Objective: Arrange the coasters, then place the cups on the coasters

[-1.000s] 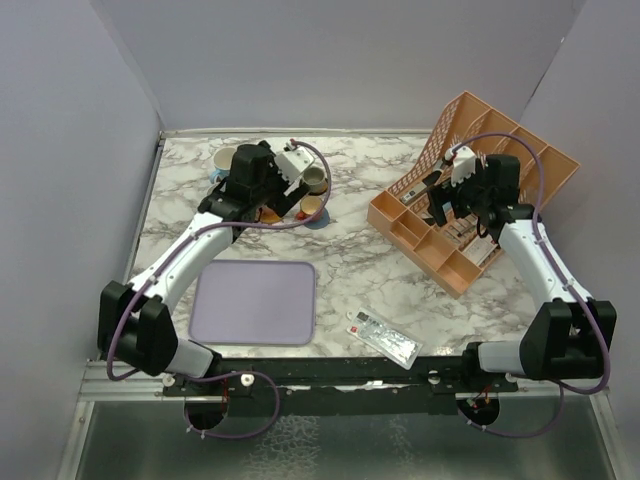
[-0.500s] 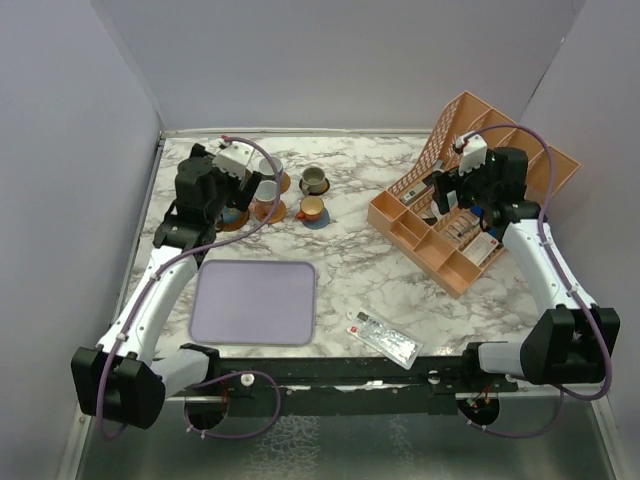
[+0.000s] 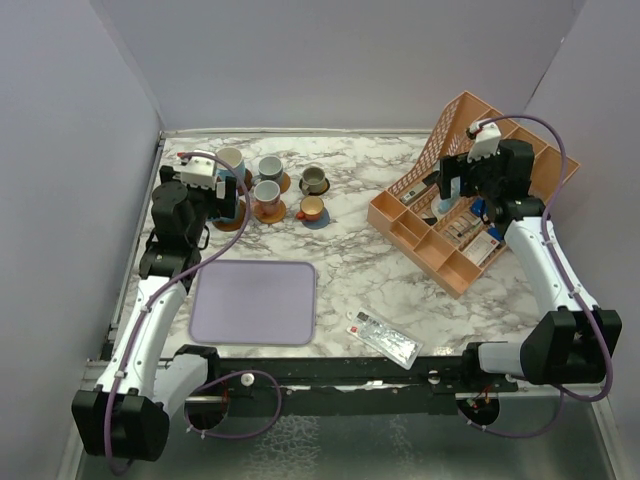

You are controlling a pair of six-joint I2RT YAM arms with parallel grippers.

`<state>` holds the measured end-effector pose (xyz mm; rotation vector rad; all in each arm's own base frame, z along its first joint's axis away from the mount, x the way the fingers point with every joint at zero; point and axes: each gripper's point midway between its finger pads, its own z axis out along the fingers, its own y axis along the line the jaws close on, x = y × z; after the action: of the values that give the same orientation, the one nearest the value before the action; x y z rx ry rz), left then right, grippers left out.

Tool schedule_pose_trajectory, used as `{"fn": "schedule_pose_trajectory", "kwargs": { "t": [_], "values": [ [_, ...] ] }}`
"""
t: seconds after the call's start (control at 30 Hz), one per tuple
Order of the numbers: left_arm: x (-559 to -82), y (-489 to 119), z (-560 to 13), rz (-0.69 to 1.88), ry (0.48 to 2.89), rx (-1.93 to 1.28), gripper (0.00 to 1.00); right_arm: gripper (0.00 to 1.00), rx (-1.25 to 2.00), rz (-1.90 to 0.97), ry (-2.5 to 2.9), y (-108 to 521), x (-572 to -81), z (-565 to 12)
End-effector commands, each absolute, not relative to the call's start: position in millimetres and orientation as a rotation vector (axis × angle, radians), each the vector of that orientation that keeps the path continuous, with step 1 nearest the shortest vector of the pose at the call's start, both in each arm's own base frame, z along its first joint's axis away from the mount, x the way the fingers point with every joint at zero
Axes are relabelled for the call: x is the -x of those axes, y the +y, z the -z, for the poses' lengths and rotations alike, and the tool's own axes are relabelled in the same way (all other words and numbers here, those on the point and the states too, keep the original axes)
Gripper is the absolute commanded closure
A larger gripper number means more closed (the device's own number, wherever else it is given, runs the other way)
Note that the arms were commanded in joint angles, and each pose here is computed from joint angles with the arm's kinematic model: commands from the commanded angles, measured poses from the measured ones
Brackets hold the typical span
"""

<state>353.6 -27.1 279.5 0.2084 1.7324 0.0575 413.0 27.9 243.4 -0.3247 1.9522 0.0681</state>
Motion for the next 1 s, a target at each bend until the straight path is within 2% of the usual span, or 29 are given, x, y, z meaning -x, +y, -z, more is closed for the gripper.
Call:
{"fn": "schedule_pose_trajectory", "kwargs": {
  "t": [0.0,0.27,0.6,0.97],
  "values": [
    [-356,-21,-303,-0.049,1.637,-0.134,0.01,0.0,0.296,-0.116,1.893,33,-412,-265],
    [-354,-31,-289,0.041,1.677,-0.145,0.01,0.0,0.371,-0.042,1.78,30,-383,-271],
    [-341,-11,-277,-0.057,1.694,-0.18,0.01,0.0,0.379,0.01,1.698,26,-372,-292],
    [-329,-3,-292,-0.088,1.658,-0.163,0.01,0.0,0.431,0.004,1.637,32,-360,-305]
  ]
}}
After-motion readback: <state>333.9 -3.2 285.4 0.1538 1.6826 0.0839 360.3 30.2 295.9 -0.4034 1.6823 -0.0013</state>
